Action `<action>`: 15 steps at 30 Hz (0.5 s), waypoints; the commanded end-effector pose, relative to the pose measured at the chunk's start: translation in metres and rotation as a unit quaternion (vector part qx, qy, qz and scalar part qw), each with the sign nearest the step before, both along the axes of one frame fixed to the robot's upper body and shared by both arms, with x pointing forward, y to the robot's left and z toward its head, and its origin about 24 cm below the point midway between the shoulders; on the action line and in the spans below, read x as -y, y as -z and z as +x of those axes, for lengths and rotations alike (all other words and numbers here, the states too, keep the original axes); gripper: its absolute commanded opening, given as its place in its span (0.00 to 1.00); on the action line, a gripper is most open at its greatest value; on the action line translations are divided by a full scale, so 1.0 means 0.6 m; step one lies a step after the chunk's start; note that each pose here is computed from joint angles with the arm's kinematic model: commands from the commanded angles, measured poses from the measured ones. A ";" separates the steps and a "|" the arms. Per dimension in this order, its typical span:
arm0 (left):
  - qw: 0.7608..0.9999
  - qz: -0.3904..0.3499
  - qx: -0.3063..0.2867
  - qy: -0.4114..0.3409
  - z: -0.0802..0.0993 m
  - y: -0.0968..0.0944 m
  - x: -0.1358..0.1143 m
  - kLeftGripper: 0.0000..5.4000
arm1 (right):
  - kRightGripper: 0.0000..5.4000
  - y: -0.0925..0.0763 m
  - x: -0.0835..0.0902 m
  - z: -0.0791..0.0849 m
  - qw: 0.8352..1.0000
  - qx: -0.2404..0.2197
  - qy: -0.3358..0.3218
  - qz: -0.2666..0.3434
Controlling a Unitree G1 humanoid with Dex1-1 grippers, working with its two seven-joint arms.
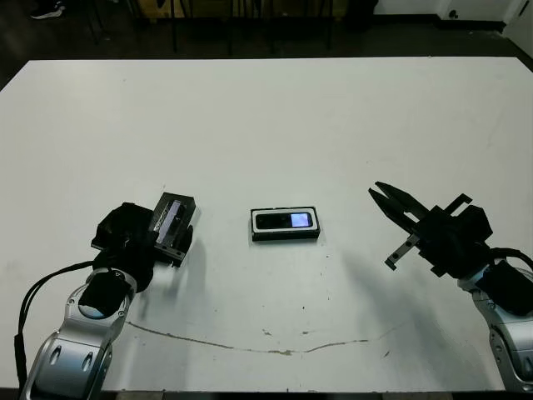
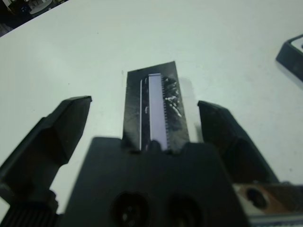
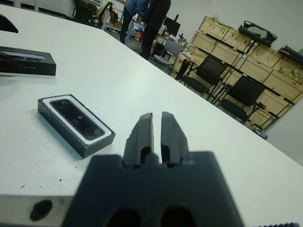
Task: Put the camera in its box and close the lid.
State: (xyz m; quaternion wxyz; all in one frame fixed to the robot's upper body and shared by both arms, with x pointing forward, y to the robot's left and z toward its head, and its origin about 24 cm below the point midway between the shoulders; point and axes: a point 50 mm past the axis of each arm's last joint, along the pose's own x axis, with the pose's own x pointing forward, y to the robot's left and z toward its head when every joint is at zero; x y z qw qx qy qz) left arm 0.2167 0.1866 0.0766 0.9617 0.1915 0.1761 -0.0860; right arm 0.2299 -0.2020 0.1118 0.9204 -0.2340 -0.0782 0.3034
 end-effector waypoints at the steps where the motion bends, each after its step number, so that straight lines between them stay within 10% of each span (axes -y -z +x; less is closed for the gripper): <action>1: 0.999 -0.016 -0.036 -0.001 0.000 0.014 -0.005 1.00 | 0.00 0.007 0.003 -0.004 1.000 -0.014 0.001 -0.007; 15: 0.998 0.034 0.003 -0.060 -0.004 0.023 -0.009 1.00 | 0.00 0.008 0.007 -0.004 1.000 -0.013 0.005 -0.007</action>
